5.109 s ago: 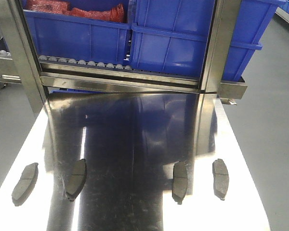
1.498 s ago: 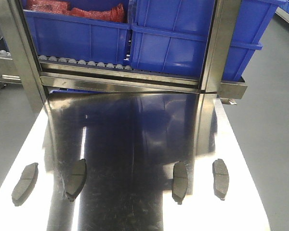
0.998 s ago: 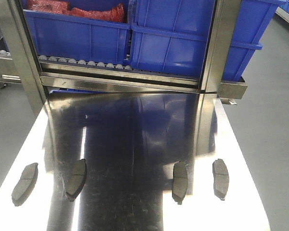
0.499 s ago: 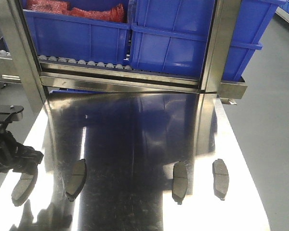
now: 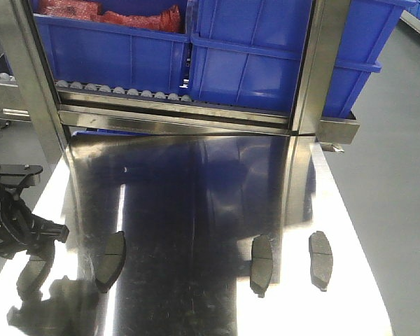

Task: Move and align brake pads A on conveyor
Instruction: 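Lower the left gripper onto the outermost brake pad nearest it, then close the left gripper on the brake pad and lift it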

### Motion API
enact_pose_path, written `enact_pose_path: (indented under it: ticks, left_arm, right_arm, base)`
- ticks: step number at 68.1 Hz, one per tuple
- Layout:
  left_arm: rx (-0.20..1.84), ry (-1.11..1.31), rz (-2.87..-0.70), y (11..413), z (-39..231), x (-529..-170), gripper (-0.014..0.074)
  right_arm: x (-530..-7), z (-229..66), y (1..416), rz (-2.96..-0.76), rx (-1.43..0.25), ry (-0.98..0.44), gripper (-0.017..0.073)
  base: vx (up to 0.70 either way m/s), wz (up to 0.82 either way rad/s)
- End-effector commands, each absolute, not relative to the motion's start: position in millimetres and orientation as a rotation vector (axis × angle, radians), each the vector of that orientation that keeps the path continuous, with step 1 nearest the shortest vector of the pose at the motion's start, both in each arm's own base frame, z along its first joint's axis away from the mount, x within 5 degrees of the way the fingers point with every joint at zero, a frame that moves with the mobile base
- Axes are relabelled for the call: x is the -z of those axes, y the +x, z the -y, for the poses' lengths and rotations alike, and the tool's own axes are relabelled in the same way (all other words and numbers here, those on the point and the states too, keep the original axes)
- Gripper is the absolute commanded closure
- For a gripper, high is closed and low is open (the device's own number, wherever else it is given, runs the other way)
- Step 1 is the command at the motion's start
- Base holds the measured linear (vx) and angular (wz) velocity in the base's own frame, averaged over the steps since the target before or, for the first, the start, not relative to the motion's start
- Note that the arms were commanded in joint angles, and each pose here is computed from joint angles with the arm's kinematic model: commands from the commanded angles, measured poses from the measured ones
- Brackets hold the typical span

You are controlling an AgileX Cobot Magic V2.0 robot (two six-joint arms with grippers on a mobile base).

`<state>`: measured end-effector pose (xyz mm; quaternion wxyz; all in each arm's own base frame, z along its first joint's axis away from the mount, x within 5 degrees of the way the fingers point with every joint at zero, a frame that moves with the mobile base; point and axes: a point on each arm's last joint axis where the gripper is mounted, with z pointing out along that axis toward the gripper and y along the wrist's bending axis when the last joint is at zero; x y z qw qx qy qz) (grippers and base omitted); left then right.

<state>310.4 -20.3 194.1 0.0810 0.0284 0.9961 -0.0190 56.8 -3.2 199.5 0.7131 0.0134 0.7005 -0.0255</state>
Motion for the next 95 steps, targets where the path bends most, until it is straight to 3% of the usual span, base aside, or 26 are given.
enact_pose_path:
  ticks: [1,24,36,49,62,65,95]
  left_arm:
    - [0.063,0.074,-2.896,318,22,-209,0.0123]
    - [0.072,0.068,-3.007,330,24,-189,0.0126]
    - [0.072,0.061,-3.049,332,24,-177,0.0172]
    - [0.072,0.054,-3.055,332,24,-175,0.0300]
    - [0.071,0.064,-3.055,331,24,-177,0.0554]
    - [0.072,0.064,-3.044,331,24,-179,0.0602]
    - [0.102,0.043,-2.685,299,23,-268,0.0601]
  right_arm:
    - [-203,3,56,-1.479,0.066,0.024,0.0571]
    - [-203,3,56,-1.479,0.066,0.024,0.0571]
    - [-203,3,56,-1.479,0.066,0.024,0.0571]
    - [-203,3,56,-1.479,0.066,0.024,0.0571]
    - [-203,3,56,-1.479,0.066,0.024,0.0571]
    - [-203,3,56,-1.479,0.066,0.024,0.0571]
    - [-203,3,56,-1.479,0.066,0.024,0.0571]
  base:
    - [0.00,0.00]
    - [0.00,0.00]
    - [0.00,0.00]
    - [0.00,0.00]
    - [0.00,0.00]
    - [0.00,0.00]
    - [0.00,0.00]
